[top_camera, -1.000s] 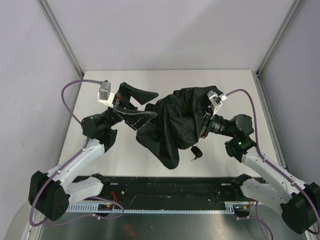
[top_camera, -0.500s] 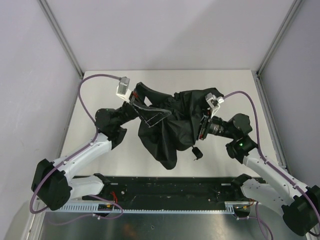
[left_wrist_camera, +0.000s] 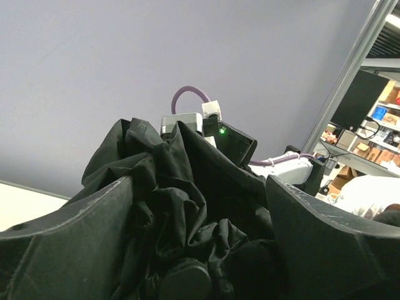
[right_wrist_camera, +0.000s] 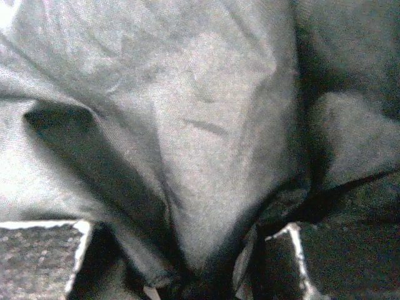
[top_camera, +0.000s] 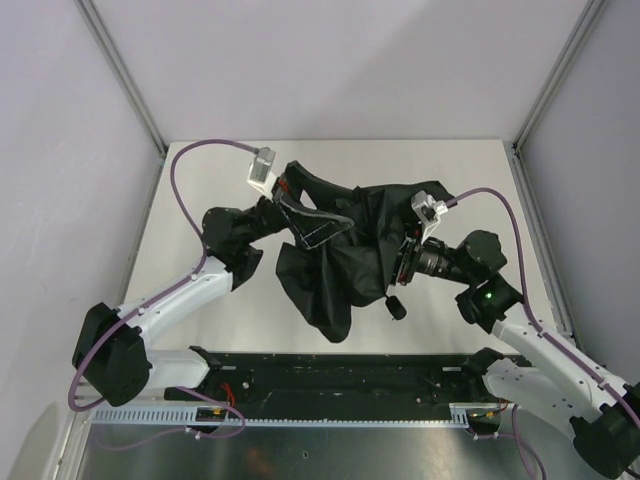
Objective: Put away the umbrella
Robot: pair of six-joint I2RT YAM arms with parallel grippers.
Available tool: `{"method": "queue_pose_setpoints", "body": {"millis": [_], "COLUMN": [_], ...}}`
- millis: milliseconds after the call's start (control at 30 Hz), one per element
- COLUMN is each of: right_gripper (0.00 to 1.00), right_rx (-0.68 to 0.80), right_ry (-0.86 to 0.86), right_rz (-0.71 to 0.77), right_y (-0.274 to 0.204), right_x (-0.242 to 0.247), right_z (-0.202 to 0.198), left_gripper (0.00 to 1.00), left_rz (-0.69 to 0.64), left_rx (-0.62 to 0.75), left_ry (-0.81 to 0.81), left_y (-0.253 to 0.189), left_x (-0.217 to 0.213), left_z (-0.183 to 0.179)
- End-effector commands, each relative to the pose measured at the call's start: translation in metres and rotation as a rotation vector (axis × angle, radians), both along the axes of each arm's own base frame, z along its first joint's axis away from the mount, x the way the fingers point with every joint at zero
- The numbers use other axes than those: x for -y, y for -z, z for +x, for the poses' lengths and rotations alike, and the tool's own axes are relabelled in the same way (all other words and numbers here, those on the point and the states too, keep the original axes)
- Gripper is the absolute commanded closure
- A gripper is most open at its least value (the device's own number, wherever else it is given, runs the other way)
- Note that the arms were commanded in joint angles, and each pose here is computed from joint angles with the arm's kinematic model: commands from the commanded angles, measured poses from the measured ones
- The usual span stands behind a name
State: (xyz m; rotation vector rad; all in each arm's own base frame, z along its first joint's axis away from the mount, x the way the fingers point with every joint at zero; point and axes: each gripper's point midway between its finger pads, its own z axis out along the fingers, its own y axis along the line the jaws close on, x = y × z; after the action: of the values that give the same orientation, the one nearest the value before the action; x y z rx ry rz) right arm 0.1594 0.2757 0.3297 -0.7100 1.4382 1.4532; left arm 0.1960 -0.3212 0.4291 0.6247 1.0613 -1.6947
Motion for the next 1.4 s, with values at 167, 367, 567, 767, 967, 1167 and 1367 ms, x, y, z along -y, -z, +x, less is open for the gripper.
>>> {"method": "queue_pose_setpoints", "body": {"millis": [167,367,567,767,967,1167,1367], "right_gripper": [1.0,1.0,0.41,0.02,0.01,0.33,0.9], "right_rx": [0.255,0.272,0.139,-0.059,-0.079,0.041,0.163], "right_ry": [0.023,0.021,0.152,0.3,0.443,0.536,0.39], "right_rz": [0.107,0.059,-0.082,-0.264,-0.336,-0.336,-0.27], "right_y": [-0.063,-0.057,-0.02,0.032,0.025,-0.051,-0.091], "right_x": [0.009,0.001,0.01,0.042,0.079,0.094,0.063], "right_z": [-0.016,-0.017,0.005,0.018,0.017,0.031,0.035], "left_gripper": [0.41,0.86,1.0,1.0,1.0,1.0,1.0], "left_rz": [0.023,0.026,0.022,0.027,0.056,0.098,0.082], "left_rx": [0.046,0.099,0.181,0.253,0.289,0.366,0.36], "left_ry": [0.063,0.089,0.029,-0.067,-0.11,-0.041,-0.027], "left_y": [0.0,-0.013,-0.024,-0.033,-0.033,-0.022,-0.023], "left_x": [0.004,0.006,-0.011,-0.04,-0.058,-0.059,-0.06], "left_z": [-0.013,-0.014,-0.007,0.008,0.018,0.001,-0.004]}}
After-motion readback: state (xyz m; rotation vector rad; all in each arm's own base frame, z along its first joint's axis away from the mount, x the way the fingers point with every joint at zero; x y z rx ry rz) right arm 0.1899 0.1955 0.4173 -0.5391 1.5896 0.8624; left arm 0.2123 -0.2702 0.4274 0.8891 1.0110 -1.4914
